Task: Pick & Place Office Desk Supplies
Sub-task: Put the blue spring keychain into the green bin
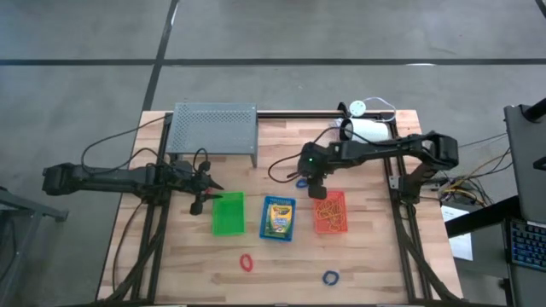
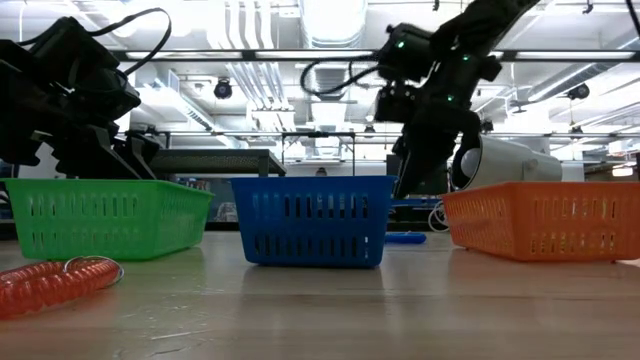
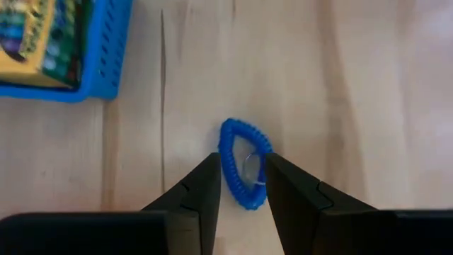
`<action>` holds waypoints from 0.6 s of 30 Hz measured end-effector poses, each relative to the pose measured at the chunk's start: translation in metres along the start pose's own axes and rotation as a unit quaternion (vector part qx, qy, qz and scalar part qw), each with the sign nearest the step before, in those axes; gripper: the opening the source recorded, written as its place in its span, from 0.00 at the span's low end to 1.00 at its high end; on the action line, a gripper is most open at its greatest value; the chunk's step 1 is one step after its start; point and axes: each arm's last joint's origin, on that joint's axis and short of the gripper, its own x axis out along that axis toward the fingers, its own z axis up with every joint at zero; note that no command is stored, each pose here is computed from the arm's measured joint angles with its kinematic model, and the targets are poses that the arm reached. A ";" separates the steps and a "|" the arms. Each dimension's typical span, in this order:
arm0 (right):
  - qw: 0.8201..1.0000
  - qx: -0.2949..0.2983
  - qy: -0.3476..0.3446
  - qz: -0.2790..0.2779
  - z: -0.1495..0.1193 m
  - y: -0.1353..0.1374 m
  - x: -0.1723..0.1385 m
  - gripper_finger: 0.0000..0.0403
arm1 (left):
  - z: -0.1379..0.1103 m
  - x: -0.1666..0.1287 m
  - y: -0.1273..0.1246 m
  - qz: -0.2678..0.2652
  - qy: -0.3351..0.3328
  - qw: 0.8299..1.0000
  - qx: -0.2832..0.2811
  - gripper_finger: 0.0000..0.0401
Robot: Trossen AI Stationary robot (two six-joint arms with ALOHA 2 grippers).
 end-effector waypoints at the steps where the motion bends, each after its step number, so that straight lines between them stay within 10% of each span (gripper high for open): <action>1: 1.000 0.004 0.010 0.004 0.001 0.000 0.003 0.26 | 0.000 0.000 0.000 0.000 0.000 1.000 0.000 0.35; 18: 0.996 0.005 0.076 0.039 0.006 0.010 0.026 0.23 | 0.000 0.000 0.000 0.000 0.000 1.000 0.000 0.35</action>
